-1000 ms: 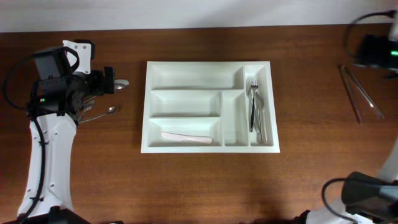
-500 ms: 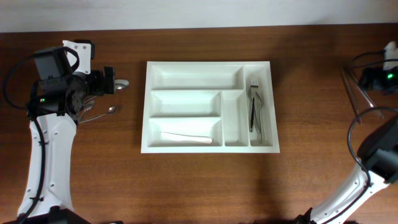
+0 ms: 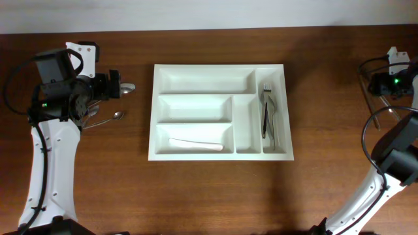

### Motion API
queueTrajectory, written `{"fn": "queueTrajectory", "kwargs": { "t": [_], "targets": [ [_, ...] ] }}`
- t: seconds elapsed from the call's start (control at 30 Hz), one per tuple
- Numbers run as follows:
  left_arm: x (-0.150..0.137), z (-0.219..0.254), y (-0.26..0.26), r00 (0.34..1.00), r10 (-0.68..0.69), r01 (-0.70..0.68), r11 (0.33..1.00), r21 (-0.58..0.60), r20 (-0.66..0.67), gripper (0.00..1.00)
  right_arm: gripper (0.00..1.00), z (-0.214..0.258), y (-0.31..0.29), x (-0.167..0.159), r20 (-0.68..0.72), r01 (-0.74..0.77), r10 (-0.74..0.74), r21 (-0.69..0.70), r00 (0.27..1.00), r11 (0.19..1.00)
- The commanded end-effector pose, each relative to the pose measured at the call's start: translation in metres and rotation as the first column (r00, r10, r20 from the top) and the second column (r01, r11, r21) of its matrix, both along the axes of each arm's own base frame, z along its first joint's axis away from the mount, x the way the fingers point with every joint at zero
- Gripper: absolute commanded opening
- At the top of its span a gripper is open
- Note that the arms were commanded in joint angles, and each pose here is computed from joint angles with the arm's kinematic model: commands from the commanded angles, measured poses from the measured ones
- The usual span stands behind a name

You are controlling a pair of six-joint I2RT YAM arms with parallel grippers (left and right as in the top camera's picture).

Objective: Pack container
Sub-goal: 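Move right gripper over the clear tongs right of the tray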

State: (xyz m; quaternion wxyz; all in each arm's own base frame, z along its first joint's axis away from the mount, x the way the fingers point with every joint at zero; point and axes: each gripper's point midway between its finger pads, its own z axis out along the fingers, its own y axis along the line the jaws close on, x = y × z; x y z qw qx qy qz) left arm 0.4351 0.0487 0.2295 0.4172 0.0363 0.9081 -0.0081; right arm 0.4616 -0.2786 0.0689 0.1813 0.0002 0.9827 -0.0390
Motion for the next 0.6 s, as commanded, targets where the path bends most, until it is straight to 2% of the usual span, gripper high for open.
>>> {"fn": "queueTrajectory", "kwargs": {
  "t": [0.0,0.2,0.43,0.57],
  "targets": [
    [0.004,0.006,0.003,1.0,-0.002,0.002,1.0,0.019,0.012,0.99,0.76,-0.022,0.011,0.006,-0.025,-0.032,0.032,0.028,0.999,0.999],
    [0.004,0.006,0.003,1.0,-0.002,0.002,1.0,0.019,0.012,0.99,0.74,-0.04,0.013,0.009,-0.039,-0.035,0.036,0.04,0.999,0.999],
    [0.004,0.006,0.003,1.0,-0.002,0.002,1.0,0.019,0.012,0.99,0.58,-0.052,0.014,0.014,-0.038,-0.007,0.008,0.051,0.999,0.999],
    [0.004,0.006,0.003,1.0,-0.002,0.002,1.0,0.019,0.012,0.99,0.52,-0.052,0.012,0.015,-0.034,0.01,-0.009,0.05,0.999,0.999]
  ]
}}
